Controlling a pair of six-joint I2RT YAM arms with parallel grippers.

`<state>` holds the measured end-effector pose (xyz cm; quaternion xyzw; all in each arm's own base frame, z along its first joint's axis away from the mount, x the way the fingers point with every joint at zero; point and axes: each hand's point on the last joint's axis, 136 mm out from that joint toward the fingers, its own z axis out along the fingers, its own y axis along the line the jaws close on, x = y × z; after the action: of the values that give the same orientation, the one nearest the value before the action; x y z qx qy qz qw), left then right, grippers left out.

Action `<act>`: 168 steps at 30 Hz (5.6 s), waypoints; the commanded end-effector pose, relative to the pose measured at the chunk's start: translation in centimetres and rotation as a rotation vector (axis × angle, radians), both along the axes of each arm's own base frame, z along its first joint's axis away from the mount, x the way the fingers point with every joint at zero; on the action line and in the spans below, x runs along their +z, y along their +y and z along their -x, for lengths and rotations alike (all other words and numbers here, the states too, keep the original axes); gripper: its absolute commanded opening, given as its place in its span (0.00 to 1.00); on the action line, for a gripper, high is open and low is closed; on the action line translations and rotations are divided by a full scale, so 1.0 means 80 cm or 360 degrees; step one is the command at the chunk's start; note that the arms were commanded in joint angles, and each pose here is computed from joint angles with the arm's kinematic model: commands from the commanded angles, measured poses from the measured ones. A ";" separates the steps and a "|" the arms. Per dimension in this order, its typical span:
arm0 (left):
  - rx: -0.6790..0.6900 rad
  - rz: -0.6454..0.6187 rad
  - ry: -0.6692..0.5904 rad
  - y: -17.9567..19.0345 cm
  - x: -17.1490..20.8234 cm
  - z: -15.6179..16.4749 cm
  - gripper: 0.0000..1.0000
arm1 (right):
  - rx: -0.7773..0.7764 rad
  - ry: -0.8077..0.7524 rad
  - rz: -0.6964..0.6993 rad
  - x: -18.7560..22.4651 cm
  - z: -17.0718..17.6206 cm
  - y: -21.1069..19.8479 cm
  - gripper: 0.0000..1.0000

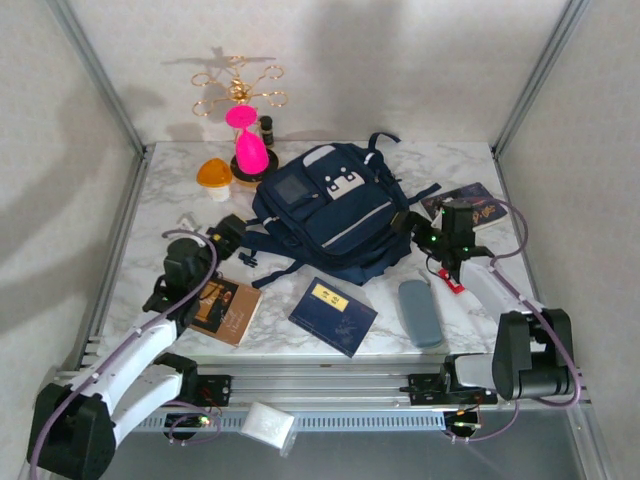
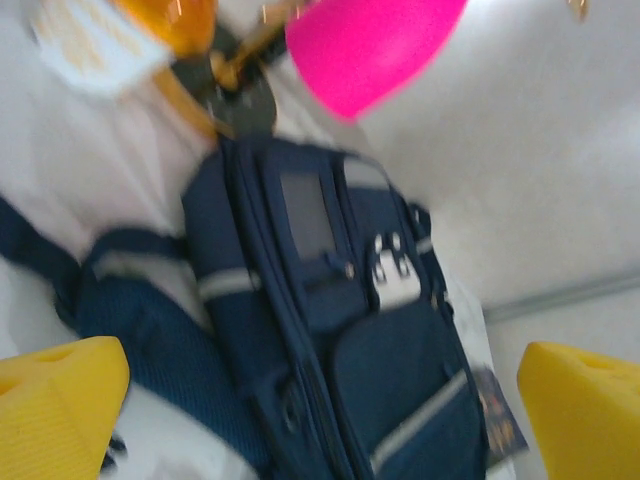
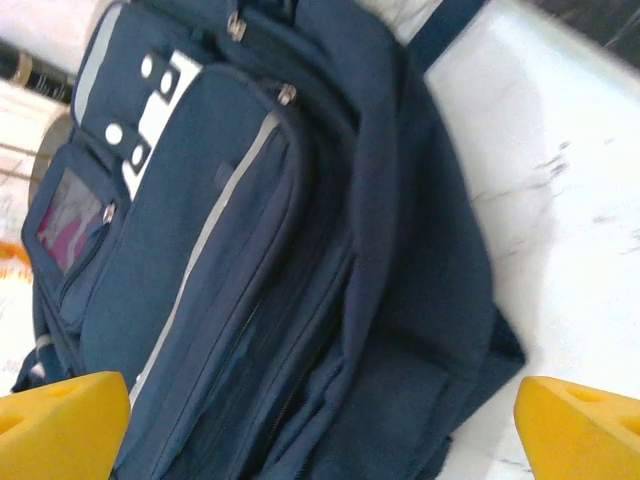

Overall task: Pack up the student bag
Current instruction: Rotate the student bag at the top-center of the table, then unzip the student bag at the top-center of the table.

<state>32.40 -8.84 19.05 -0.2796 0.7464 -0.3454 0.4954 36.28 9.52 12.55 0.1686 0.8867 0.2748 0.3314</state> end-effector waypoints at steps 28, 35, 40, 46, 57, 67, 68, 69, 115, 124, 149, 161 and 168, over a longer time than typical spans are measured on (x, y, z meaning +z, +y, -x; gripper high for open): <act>-0.0424 0.0190 0.0412 -0.235 -0.117 -0.034 0.99 | 0.0121 0.0255 0.0085 -0.072 -0.091 0.028 0.76; -0.0379 0.0162 0.0355 -0.249 -0.126 -0.071 0.99 | 0.0195 0.0186 0.0002 -0.053 -0.084 0.040 0.27; -0.0387 0.0119 0.0300 -0.263 -0.120 -0.106 0.99 | 0.0236 0.0095 -0.0021 -0.022 -0.065 0.043 0.00; -0.0395 0.0099 0.0179 -0.262 -0.089 -0.161 0.99 | 0.0288 0.0068 -0.0116 0.003 -0.039 0.057 0.00; -0.0250 -0.0143 0.0248 -0.158 -0.065 -0.229 0.99 | 0.0349 -0.0031 -0.0209 0.040 -0.019 0.182 0.00; -0.0155 -0.0389 0.0403 -0.056 -0.063 -0.190 0.99 | 0.0333 -0.0087 -0.0260 0.056 0.008 0.229 0.46; -0.0147 -0.0407 0.0415 -0.050 -0.062 -0.185 0.99 | 0.0338 -0.0103 -0.0248 0.060 0.013 0.224 0.50; -0.0143 -0.0427 0.0416 -0.047 -0.059 -0.180 0.99 | 0.0345 -0.0113 -0.0231 0.062 0.016 0.219 0.53; -0.0332 -0.0349 0.0343 -0.126 -0.080 -0.146 0.99 | 0.0334 0.0155 -0.0292 -0.013 -0.001 0.218 0.11; -0.0283 -0.0374 0.0441 -0.097 -0.071 -0.096 0.99 | 0.0375 0.0103 -0.0176 0.013 0.030 0.178 0.50; -0.0607 -0.0202 0.0445 -0.233 -0.045 0.008 0.99 | 0.0177 0.0281 -0.0213 -0.073 -0.116 0.082 0.59; -0.0776 -0.0047 0.0531 -0.286 -0.091 0.033 0.94 | 0.0196 0.0191 -0.0398 -0.040 -0.117 0.099 0.08; -0.0860 -0.0100 0.0455 -0.318 -0.097 0.008 0.81 | 0.0212 0.0042 -0.0402 0.013 -0.112 0.096 0.00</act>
<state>30.42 -32.29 8.81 -0.1221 0.8851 -0.3649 0.2616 45.09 16.57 8.73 0.1839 0.8792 0.3726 0.2331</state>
